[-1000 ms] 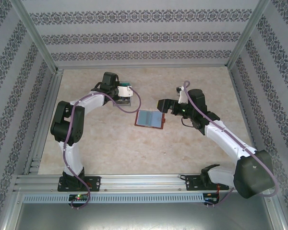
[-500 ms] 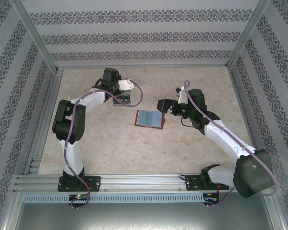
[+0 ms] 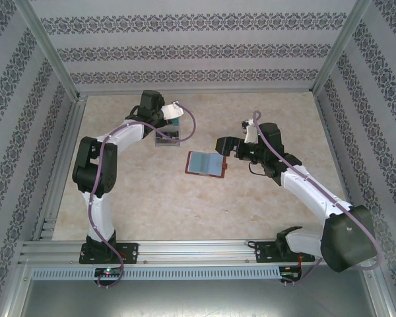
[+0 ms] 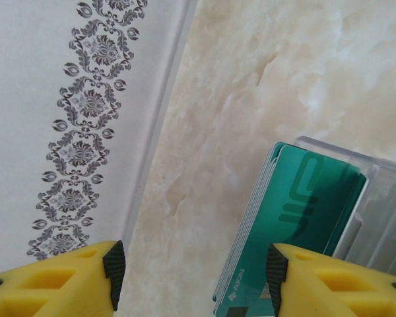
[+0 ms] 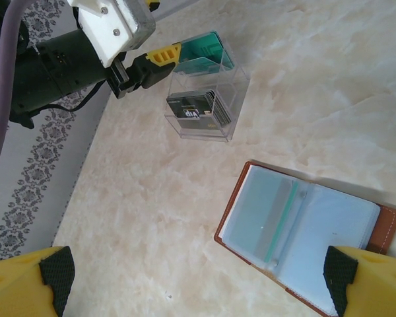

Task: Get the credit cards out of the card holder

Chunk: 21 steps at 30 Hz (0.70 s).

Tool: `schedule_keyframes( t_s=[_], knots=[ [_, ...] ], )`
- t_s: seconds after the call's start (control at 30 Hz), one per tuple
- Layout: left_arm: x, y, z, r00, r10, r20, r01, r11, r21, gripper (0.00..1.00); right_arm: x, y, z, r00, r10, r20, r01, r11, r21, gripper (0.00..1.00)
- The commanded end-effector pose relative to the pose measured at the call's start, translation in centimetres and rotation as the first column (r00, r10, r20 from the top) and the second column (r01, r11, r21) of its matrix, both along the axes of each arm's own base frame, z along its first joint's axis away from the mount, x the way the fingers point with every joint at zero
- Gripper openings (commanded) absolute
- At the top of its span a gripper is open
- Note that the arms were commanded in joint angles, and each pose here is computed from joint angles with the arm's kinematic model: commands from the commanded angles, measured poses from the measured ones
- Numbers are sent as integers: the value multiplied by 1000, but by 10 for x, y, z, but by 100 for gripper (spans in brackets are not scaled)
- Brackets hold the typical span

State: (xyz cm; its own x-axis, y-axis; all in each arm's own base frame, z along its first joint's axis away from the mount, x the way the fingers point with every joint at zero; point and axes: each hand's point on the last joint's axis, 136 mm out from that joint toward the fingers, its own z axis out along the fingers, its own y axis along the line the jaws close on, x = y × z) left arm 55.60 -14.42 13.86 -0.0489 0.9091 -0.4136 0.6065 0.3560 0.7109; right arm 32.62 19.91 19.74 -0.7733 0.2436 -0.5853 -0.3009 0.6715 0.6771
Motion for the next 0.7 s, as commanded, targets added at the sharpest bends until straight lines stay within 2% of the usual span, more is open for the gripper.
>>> schedule_keyframes(
  t_s=[0.0,0.23,0.4,0.67],
  knots=[
    [-11,2,12,999,-13,-47,9,997,-82,61,-1,1,10,1000,3,21,-3,1000,19,98],
    [-29,-9,9,984,-101,-145,84,989,-119,71,0,5,8,1000,16,-6,-15,999,33,98],
    [-20,1,-2,992,-54,-114,47,997,-62,73,0,5,8,1000,16,-10,-15,999,36,98],
    [-5,7,-15,995,3,-98,-6,999,-34,73,1,6,8,1000,18,-15,-17,999,39,98]
  ],
)
